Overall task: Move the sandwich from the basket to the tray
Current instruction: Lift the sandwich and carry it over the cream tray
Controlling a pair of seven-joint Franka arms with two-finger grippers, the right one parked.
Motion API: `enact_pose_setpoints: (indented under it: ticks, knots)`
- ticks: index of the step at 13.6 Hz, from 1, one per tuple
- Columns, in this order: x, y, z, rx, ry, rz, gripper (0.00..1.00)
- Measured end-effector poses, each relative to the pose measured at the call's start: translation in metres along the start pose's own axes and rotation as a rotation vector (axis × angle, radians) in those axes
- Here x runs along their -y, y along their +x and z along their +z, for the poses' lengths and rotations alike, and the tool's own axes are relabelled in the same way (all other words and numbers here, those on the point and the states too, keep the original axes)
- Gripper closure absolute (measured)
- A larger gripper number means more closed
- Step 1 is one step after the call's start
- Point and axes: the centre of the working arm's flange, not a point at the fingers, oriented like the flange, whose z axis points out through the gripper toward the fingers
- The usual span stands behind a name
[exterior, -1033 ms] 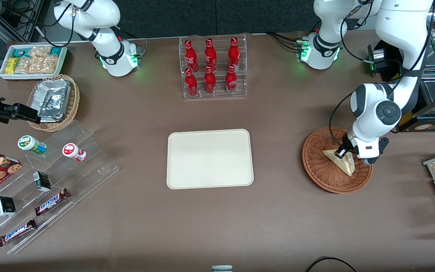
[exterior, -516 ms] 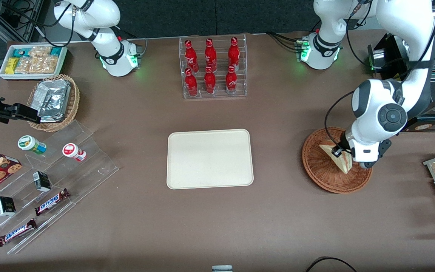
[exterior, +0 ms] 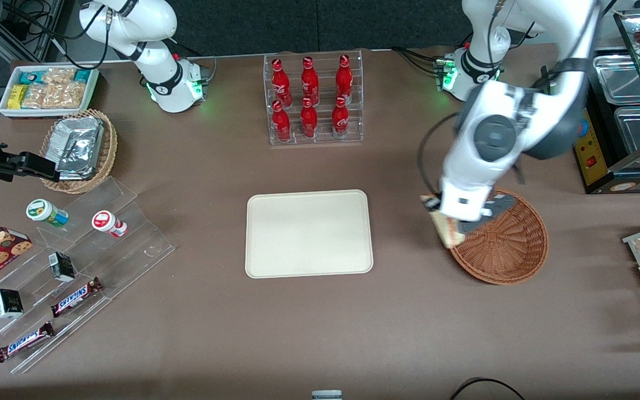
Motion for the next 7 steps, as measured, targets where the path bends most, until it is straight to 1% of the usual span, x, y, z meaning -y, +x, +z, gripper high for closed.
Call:
enact_pose_setpoints:
  ticks: [3,5,6,7]
  knots:
    - [-0.077,-0.043,0.033,-0.003,0.016,0.096,0.73]
    - [-0.117,-0.068,0.058,-0.001,0.032,0.138,0.73]
    - [-0.130,-0.079,0.068,-0.003,0.033,0.161,0.73]
    - [-0.142,-0.088,0.075,-0.011,0.023,0.180,0.73]
